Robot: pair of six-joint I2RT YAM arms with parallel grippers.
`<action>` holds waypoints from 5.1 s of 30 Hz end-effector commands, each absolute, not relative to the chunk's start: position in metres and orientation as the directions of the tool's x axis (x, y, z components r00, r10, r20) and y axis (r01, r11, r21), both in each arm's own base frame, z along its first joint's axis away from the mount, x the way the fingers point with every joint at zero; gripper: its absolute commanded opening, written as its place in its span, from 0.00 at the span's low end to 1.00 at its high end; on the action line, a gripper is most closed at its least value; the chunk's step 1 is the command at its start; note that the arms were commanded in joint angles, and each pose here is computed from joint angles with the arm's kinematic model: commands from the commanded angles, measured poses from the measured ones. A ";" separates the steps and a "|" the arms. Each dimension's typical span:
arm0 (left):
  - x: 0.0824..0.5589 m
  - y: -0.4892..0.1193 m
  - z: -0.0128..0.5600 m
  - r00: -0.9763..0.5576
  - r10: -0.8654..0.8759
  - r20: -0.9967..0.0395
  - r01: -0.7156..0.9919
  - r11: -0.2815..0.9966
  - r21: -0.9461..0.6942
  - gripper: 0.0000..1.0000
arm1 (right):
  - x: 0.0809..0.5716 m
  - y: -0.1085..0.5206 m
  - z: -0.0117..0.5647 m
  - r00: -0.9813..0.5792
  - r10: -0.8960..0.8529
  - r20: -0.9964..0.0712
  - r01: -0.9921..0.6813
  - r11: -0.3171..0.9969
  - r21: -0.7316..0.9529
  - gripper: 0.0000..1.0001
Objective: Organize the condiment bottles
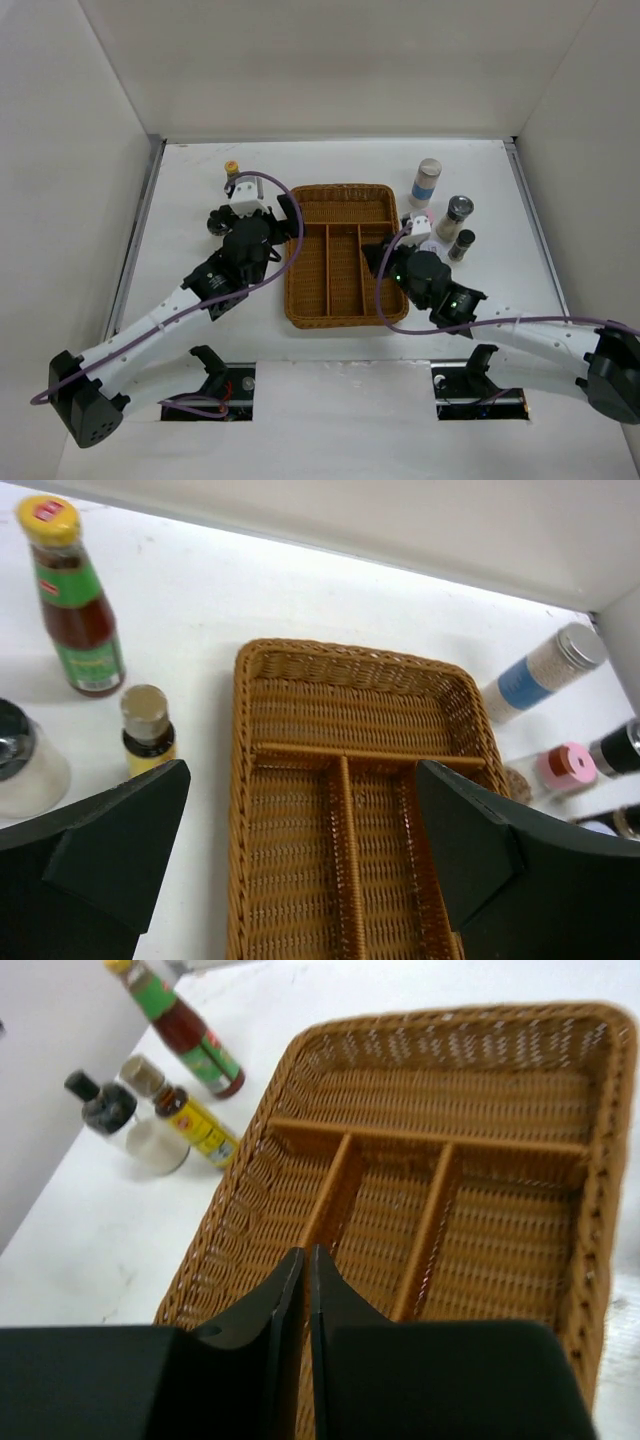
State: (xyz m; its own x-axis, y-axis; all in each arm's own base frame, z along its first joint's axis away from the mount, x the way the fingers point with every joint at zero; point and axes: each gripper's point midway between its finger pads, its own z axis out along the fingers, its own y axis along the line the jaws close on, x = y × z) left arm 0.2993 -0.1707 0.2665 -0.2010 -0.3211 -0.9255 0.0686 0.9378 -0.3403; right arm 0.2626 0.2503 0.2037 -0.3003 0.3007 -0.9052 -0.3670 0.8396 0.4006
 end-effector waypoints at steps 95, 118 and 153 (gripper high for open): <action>0.492 -0.247 0.339 -0.072 -0.231 -0.970 0.080 0.968 -0.236 0.16 | 0.288 0.195 0.189 -0.207 0.468 -0.859 -0.199 0.840 0.505 0.65; 0.478 -0.242 0.256 -0.170 -0.181 -0.969 0.031 0.982 -0.189 0.24 | 0.292 0.193 0.183 -0.215 0.462 -0.860 -0.181 0.847 0.500 0.65; 0.350 -0.109 0.204 -0.287 -0.189 -0.939 -0.173 0.974 -0.143 0.59 | 0.295 0.198 0.179 -0.233 0.446 -0.864 -0.183 0.852 0.490 0.46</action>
State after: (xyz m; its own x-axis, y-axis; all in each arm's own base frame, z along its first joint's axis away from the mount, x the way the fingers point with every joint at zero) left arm 0.3524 -0.1167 0.2187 -0.2532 -0.1808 -0.9504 -0.1409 0.9788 -0.1487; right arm 0.2909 0.1905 0.1635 -0.2575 0.4202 -0.8701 -0.1581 0.8700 0.4670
